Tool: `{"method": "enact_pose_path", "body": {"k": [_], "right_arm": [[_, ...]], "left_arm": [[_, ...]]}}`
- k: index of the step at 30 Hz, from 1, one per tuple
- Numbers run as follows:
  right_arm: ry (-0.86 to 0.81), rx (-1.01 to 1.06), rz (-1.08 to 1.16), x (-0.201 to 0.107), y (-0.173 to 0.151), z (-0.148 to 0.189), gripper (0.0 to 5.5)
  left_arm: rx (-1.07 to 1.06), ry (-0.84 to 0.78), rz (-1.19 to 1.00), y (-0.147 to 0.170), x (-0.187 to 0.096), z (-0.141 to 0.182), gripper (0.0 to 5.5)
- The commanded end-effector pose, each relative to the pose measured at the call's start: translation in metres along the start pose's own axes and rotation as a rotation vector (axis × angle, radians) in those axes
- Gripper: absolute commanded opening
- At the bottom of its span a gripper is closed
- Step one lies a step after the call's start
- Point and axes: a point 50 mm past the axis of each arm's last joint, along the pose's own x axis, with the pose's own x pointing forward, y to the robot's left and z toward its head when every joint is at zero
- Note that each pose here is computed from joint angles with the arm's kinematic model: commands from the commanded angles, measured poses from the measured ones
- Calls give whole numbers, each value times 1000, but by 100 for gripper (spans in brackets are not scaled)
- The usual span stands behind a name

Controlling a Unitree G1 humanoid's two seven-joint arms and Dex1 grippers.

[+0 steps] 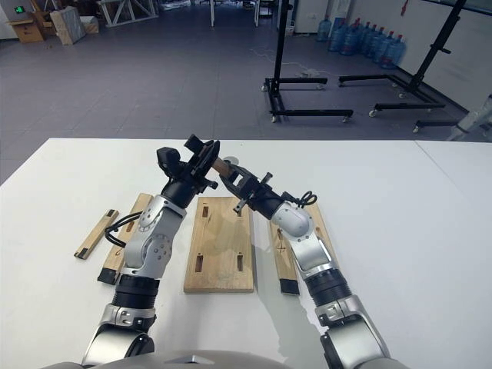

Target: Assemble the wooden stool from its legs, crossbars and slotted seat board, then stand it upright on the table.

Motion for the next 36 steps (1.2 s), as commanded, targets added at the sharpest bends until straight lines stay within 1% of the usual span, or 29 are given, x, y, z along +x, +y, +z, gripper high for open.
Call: {"method": "enact_pose_path", "body": {"k": [1,7,8,9,10,12,15,16,18,22,25,28,31,33,36], "right_arm": [[-23,-44,-31,2,-10,5,128],[5,-45,-27,1,-9,1,128],[8,-38,-23,0,-8,0,167],[10,-34,-21,0,-8,0,177],[13,-27,-19,0,-7,0,199],[19,-19,-22,-2,-6,-1,224],[40,-9,-47,-6,-5,-3,278],[48,-4,-60,-7,-4,-4,287],[62,4,-91,-10,-3,-4,287],[91,10,-156,-19,-1,-4,287],[103,20,-204,-21,-1,-3,287],[116,29,-259,-23,-2,-3,287],[125,34,-297,-23,-1,-2,287],[136,35,-327,-26,-1,-3,287],[157,5,-454,-26,-10,-7,287]], "left_arm": [[26,8,57,9,-5,-3,66],[74,12,44,8,-4,-4,63],[82,9,52,9,-5,-3,62],[90,5,61,10,-5,-3,58],[106,-2,78,13,-5,-1,41],[135,-28,125,20,-6,6,40],[167,-79,206,33,-10,22,40],[168,-91,224,35,-12,27,40],[174,-101,257,38,-17,34,40],[168,-74,354,48,-39,50,40],[208,27,386,53,-58,59,40],[295,147,412,59,-76,71,40],[338,212,428,63,-84,83,40],[339,250,428,63,-84,85,40],[352,301,461,62,-93,83,40]]}}
